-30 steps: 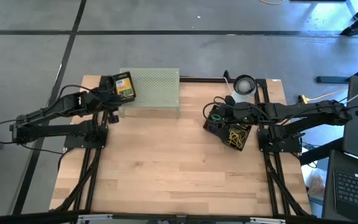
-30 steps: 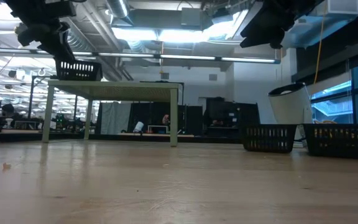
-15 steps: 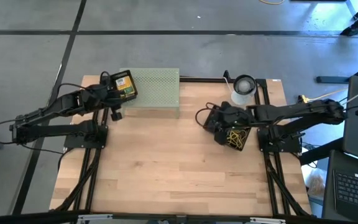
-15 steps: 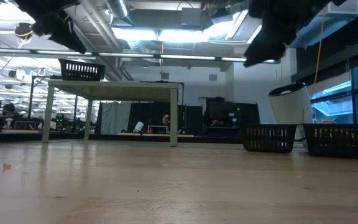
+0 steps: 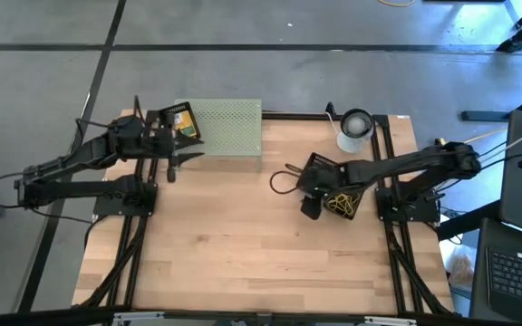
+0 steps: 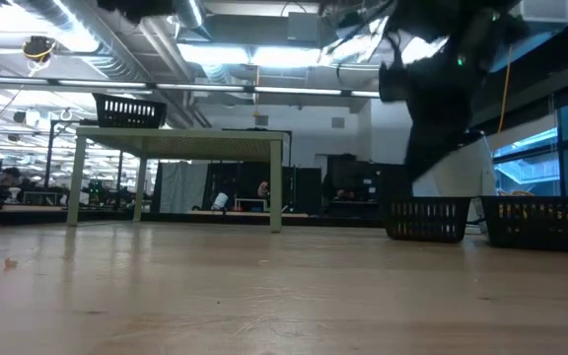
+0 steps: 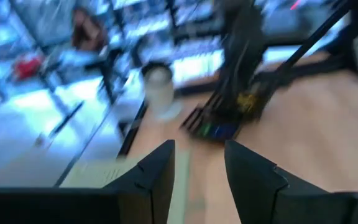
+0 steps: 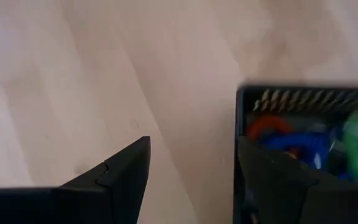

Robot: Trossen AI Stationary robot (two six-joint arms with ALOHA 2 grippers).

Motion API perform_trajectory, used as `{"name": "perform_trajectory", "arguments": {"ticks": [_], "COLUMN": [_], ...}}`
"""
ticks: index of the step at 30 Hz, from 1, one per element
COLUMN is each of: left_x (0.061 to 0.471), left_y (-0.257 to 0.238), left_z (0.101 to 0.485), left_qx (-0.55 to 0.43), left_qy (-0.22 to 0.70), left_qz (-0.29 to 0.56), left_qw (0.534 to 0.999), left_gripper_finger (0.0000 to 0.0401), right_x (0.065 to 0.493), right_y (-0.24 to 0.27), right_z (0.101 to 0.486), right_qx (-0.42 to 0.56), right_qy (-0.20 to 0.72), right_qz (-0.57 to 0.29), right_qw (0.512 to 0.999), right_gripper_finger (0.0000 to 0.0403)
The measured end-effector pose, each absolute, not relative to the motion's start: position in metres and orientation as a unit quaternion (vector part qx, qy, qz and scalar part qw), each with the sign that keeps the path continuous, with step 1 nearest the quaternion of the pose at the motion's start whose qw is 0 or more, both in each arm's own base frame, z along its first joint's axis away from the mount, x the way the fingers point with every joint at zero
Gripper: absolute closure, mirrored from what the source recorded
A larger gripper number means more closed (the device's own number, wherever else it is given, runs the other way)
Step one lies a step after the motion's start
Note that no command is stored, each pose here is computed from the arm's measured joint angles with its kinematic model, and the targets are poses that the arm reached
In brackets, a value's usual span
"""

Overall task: Pick & Place Office Desk Supplies
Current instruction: Put the top black bin on the shelf

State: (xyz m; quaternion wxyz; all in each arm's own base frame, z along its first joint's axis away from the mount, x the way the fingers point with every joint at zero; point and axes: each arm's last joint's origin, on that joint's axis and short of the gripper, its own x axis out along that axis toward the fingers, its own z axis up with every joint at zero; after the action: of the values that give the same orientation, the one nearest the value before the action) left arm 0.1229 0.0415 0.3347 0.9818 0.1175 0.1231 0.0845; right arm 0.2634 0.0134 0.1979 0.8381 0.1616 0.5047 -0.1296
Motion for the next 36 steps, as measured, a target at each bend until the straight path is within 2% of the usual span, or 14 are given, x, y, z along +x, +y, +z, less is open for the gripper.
{"name": "perform_trajectory", "arguments": {"ticks": [8,14,17,20,23,29,36], "left_x": [0.131,0.133,0.134,0.136,0.138,0.149,0.175], "left_y": [0.028,0.019,0.015,0.011,0.007,0.003,-0.002], "left_z": [0.353,0.354,0.354,0.353,0.352,0.347,0.331], "left_qx": [0.144,0.145,0.145,0.145,0.144,0.141,0.111], "left_qy": [0.017,0.007,0.005,0.005,0.008,0.026,0.083], "left_qz": [-0.001,-0.036,-0.052,-0.068,-0.081,-0.096,-0.104], "left_qw": [0.989,0.989,0.988,0.987,0.986,0.985,0.985], "left_gripper_finger": [0.0268,0.0268,0.027,0.0268,0.0267,0.0267,0.0246], "right_x": [0.266,0.268,0.268,0.267,0.264,0.26,0.26], "right_y": [0.012,0.013,0.013,0.012,0.012,0.012,0.012], "right_z": [0.167,0.161,0.161,0.16,0.16,0.159,0.159], "right_qx": [0.155,0.151,0.151,0.148,0.143,0.127,0.119], "right_qy": [0.572,0.581,0.581,0.584,0.596,0.614,0.616], "right_qz": [-0.179,-0.182,-0.182,-0.181,-0.183,-0.18,-0.176], "right_qw": [0.785,0.779,0.779,0.777,0.769,0.758,0.759], "right_gripper_finger": [0.0158,0.016,0.0174,0.0205,0.0254,0.0382,0.0394]}}
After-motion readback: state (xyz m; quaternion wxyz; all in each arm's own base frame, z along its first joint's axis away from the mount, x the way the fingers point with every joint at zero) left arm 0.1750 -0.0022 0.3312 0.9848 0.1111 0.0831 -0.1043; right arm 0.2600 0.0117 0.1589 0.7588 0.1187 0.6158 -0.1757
